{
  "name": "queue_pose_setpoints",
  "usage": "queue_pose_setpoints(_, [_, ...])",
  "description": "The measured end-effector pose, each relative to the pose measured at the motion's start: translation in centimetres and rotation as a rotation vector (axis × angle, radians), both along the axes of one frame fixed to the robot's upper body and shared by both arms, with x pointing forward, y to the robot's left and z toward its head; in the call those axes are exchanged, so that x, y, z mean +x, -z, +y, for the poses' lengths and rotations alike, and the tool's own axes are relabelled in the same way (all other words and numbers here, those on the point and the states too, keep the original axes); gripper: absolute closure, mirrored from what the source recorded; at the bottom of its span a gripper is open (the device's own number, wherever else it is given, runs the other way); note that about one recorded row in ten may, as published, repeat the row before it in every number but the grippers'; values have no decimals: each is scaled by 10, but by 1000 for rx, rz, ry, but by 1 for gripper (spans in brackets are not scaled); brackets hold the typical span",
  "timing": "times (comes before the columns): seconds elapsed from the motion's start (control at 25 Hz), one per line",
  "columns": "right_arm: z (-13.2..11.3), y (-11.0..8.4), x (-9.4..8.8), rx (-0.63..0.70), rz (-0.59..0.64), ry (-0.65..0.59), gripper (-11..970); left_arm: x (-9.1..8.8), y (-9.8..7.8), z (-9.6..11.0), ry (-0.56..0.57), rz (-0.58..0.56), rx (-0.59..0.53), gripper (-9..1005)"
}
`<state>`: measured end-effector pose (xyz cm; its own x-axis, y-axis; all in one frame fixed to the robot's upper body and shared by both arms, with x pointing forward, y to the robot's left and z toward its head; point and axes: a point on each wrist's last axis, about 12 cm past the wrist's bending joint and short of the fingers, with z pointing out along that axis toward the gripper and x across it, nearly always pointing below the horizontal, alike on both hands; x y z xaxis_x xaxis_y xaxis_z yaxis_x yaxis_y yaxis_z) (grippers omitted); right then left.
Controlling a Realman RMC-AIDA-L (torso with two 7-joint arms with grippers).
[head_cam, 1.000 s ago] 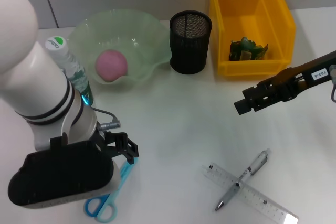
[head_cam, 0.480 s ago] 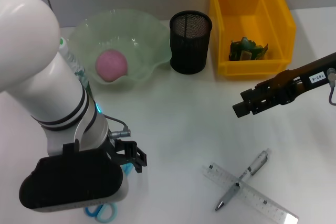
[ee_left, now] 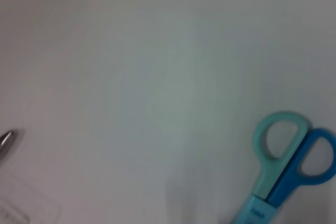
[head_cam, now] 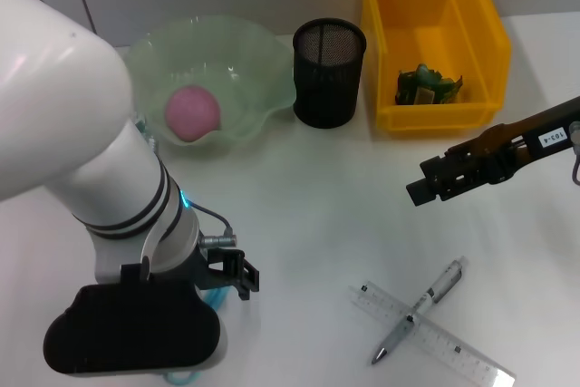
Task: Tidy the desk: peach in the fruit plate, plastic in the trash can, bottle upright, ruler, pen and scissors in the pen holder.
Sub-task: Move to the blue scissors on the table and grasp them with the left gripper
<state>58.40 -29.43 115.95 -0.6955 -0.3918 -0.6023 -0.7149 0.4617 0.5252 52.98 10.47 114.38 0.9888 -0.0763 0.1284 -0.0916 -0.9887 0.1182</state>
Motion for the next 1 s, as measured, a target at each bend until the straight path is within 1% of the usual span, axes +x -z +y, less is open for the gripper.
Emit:
queue_pose_setpoints(0.2, [-1,1,-1,7,4,7,145,-3,4,0,21,10,23,245])
queue_pose_setpoints(0.48, [-2,1,-2,13,3,13,145,-4,7,1,23,19,34,258])
queue_pose_setpoints(1.0, [-3,-1,1,13,-5,17,145,5,10,6,-18,46,45,282])
